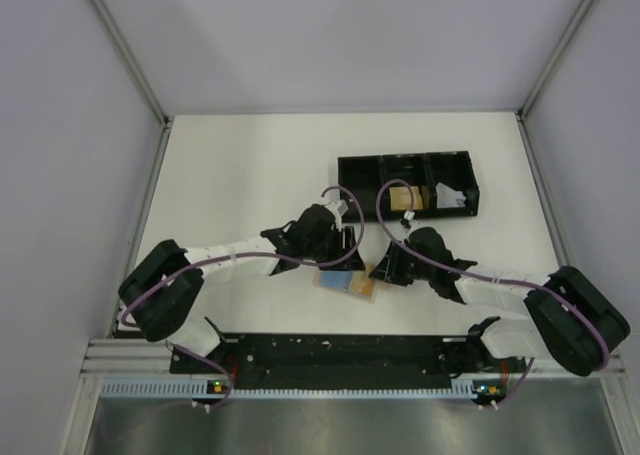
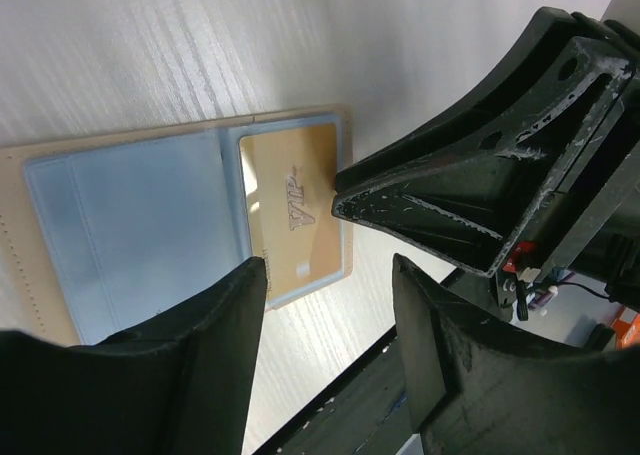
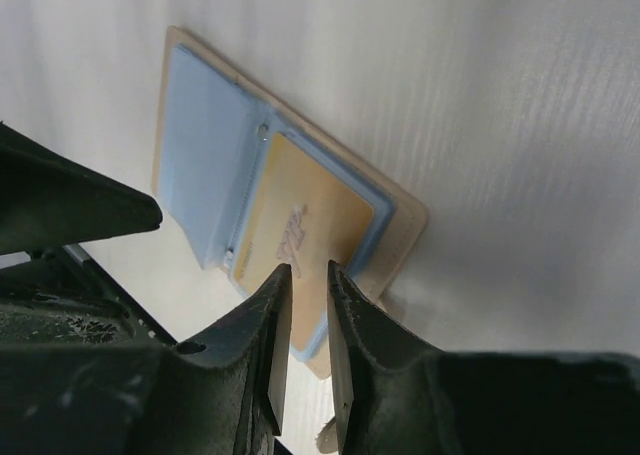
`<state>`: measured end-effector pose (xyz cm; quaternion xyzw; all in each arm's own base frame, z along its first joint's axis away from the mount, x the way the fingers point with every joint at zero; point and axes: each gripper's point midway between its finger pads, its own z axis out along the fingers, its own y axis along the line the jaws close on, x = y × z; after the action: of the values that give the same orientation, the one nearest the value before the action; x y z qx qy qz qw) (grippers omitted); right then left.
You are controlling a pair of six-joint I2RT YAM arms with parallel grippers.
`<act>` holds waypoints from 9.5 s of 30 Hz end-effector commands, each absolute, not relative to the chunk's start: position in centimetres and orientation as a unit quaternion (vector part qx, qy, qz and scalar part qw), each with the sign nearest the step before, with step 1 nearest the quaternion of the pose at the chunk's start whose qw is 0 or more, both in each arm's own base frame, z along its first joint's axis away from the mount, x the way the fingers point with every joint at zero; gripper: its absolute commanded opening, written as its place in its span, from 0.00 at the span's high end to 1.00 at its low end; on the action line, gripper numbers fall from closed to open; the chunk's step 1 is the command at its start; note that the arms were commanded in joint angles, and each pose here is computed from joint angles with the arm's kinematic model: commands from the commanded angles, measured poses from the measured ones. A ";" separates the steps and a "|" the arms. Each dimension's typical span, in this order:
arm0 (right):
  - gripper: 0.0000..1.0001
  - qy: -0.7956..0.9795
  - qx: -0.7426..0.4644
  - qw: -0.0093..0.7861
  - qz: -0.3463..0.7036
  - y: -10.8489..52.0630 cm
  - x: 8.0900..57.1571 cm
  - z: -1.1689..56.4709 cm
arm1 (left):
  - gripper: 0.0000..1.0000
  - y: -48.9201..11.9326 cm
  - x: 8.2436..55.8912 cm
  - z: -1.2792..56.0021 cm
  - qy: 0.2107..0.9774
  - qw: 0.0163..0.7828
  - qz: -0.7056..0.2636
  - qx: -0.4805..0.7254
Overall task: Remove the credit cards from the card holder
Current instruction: Remove the credit card from the card holder, then place the credit card in the storage box, then remove the credit card from the card holder.
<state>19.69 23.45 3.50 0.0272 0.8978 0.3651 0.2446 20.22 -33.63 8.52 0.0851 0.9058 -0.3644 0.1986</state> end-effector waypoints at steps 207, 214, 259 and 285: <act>1.00 0.640 -0.486 0.220 0.553 31.3 17.9 16.8 | 0.83 -25.9 18.8 17.6 0.747 0.407 -0.500 0.161; 1.00 0.766 -0.355 0.304 0.441 27.3 23.9 18.8 | 0.29 -20.0 22.2 22.3 0.760 0.530 -0.370 0.070; 0.47 0.921 -0.033 0.323 0.216 12.8 44.0 14.5 | 0.02 -5.8 22.3 27.0 0.745 0.662 -0.082 -0.011; 0.26 0.842 -0.081 0.329 0.420 28.4 19.6 13.1 | 0.06 -20.6 20.0 20.4 0.817 0.439 -0.374 0.011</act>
<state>18.16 26.37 11.27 -0.1440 0.8715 0.3664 0.2924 21.38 -15.98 21.55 0.0168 0.8202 -0.2839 0.4964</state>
